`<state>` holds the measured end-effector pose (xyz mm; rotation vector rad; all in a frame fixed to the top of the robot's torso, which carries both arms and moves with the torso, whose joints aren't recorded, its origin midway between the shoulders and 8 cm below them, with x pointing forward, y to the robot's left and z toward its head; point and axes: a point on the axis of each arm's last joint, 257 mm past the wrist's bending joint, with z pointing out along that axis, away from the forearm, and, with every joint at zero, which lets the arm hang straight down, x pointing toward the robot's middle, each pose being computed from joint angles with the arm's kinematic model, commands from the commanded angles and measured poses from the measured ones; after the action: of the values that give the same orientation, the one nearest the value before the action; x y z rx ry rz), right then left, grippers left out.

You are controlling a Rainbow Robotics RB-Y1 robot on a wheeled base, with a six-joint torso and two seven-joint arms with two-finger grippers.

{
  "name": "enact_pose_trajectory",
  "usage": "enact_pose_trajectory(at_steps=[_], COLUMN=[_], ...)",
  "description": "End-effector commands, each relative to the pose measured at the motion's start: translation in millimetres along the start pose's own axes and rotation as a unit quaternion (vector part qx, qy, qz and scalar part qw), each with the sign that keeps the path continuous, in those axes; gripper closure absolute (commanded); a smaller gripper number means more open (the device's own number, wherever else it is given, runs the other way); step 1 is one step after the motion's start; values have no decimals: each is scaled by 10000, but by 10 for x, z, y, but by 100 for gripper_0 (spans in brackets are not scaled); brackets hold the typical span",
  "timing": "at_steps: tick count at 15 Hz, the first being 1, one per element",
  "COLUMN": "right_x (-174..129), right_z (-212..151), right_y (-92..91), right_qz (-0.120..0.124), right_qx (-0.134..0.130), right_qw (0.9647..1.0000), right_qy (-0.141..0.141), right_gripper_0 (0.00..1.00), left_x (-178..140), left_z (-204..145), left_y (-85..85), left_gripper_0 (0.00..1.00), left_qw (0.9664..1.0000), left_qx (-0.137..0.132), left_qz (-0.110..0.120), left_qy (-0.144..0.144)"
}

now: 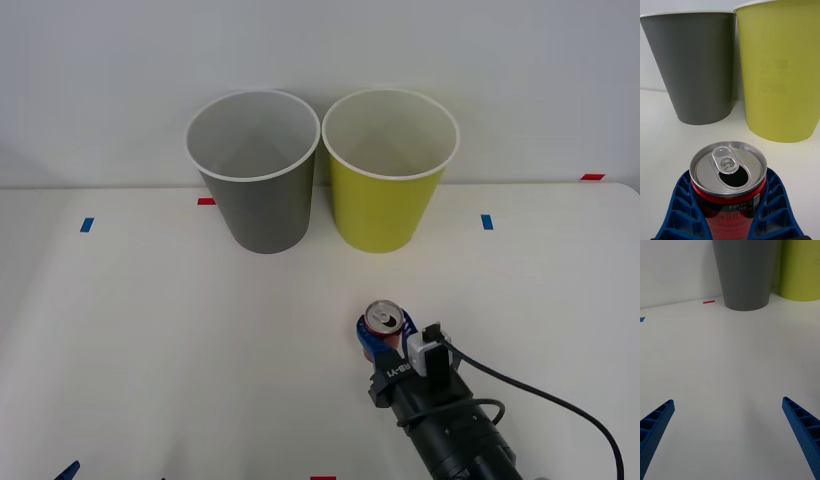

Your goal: Put cans in the gray bin and PET bottles in the light green bin.

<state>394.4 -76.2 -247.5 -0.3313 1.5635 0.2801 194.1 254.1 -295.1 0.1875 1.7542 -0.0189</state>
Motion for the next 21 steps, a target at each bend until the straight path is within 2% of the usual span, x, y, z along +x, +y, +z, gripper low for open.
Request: enact_pose_trajectory(at_steps=[1, 4, 6, 8, 13, 15, 19, 21], right_x=[-303, -514, -736, -980, -1390, -1590, -2141, -2321], right_z=[54, 101, 122, 165, 394, 518, 722, 902], right_y=[-29, -50, -39, 5, 150, 301, 579, 692], right_qz=[34, -13, -79, -109, -163, -168, -46, -164], right_qx=[29, 64, 45, -35, -251, -402, -668, -785], right_qw=[9998, 9988, 9972, 9961, 9953, 9934, 9938, 9939], right_qy=[212, 487, 744, 873, 922, 1062, 883, 760], right_gripper_0=[88, 88, 89, 89, 90, 90, 93, 94], left_x=[0, 0, 0, 0, 0, 0, 0, 0], left_z=[0, 0, 0, 0, 0, 0, 0, 0], left_y=[0, 0, 0, 0, 0, 0, 0, 0], left_gripper_0=[0, 0, 0, 0, 0, 0, 0, 0], left_qw=[10000, 10000, 10000, 10000, 10000, 10000, 10000, 10000], left_qx=[0, 0, 0, 0, 0, 0, 0, 0], left_qz=[0, 0, 0, 0, 0, 0, 0, 0], left_qy=[0, 0, 0, 0, 0, 0, 0, 0])
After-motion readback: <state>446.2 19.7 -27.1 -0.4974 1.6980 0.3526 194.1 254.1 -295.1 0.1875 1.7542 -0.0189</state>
